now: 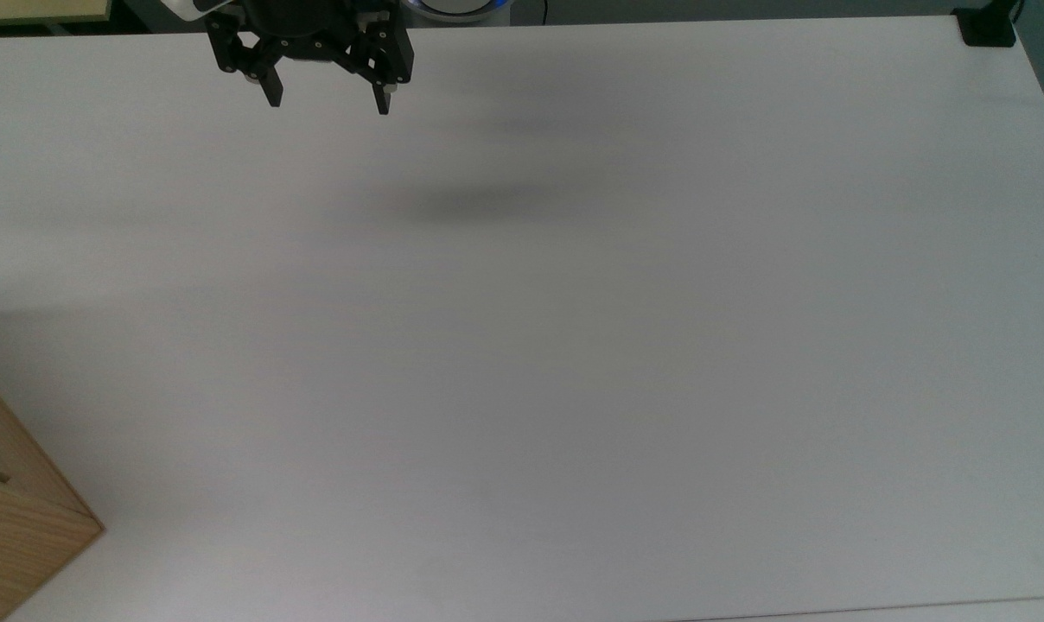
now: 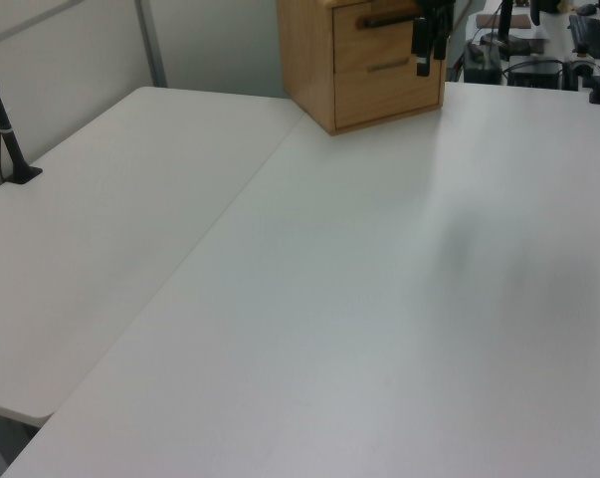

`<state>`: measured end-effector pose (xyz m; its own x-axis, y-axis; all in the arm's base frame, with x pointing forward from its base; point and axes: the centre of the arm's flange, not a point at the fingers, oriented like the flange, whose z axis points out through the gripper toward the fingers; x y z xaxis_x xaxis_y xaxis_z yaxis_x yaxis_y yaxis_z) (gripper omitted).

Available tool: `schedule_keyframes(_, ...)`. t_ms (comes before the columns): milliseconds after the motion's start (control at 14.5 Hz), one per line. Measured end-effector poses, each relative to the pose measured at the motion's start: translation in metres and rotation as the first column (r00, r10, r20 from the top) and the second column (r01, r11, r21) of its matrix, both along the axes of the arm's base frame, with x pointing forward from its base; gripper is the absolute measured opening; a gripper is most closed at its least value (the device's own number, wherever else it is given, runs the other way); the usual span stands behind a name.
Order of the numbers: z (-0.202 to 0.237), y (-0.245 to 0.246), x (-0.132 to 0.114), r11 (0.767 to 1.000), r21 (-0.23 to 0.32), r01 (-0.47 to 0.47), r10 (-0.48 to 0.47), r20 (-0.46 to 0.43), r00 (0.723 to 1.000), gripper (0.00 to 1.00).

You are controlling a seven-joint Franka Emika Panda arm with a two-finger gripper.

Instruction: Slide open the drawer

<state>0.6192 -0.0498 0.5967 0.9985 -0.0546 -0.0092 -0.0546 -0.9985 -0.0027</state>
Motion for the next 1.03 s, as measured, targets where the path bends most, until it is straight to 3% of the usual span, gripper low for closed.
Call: schedule_keyframes(1033,0.000,-0.013,-0.001,1.000,0.001,0.022,-0.022,0.000,1.000,1.00)
